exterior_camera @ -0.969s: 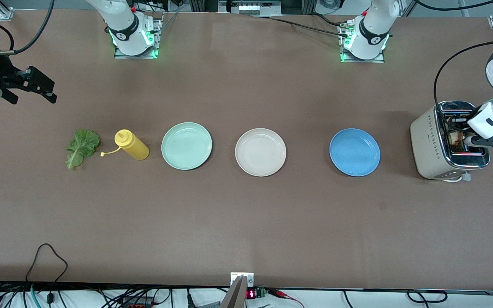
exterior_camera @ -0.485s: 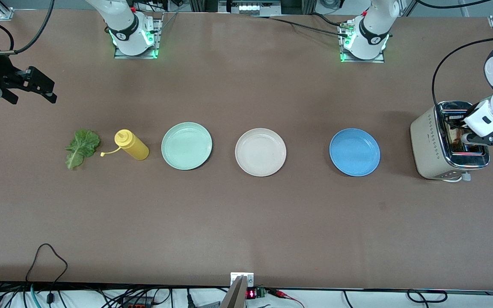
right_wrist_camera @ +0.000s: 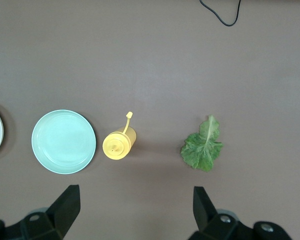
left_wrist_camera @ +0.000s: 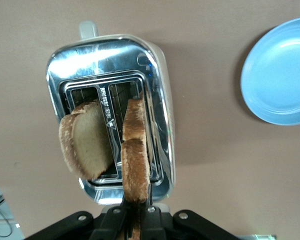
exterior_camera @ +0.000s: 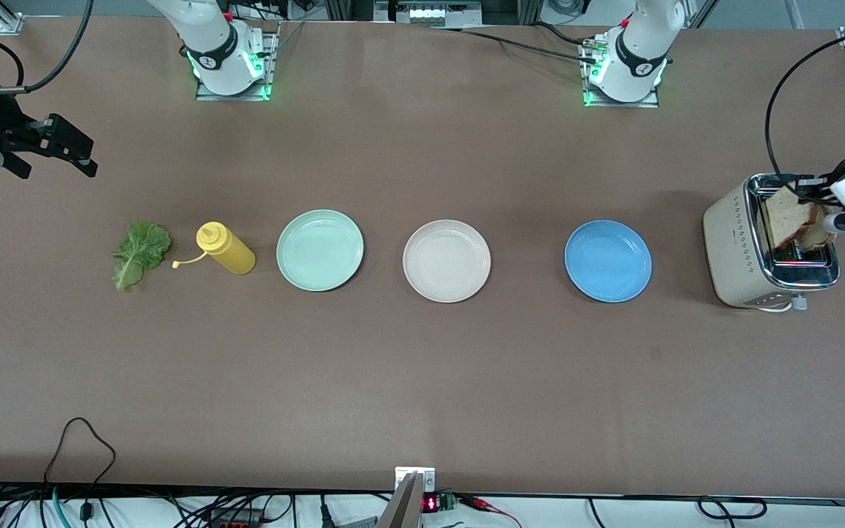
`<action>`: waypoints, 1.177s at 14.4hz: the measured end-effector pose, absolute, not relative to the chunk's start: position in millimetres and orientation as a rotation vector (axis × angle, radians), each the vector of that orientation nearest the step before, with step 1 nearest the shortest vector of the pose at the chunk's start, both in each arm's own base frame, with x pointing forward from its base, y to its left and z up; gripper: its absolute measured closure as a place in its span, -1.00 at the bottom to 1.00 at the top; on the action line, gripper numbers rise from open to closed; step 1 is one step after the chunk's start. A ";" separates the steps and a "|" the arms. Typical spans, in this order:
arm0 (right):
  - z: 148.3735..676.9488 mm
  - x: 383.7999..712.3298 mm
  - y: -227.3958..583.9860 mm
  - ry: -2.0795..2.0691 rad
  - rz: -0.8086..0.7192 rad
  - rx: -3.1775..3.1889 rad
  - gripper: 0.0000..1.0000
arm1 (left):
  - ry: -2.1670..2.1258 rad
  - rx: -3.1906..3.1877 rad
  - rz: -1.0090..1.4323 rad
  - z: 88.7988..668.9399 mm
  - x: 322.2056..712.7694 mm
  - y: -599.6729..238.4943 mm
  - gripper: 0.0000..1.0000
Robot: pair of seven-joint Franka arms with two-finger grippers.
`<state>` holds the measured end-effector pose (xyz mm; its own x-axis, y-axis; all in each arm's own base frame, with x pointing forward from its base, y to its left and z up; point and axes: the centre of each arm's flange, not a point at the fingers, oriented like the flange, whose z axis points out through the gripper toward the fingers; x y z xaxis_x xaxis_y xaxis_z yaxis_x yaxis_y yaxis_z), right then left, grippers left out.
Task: Make sandwich in beige plate with both arms
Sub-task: 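Lift the toast out and carry it toward the beige plate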
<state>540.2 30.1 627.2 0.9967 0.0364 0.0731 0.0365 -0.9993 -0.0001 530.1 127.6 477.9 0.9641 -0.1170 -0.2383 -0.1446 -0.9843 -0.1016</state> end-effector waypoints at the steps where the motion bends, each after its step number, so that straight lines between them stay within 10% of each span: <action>1: 627.3 540.2 30.1 -0.057 -0.115 -3.137 -1.00 | 0.228 -2.990 0.347 493.0 534.3 115.2 0.84; 17: 600.8 542.7 6.9 -0.279 0.006 -3.011 -1.00 | 0.462 -3.609 0.712 415.9 574.4 -135.3 0.84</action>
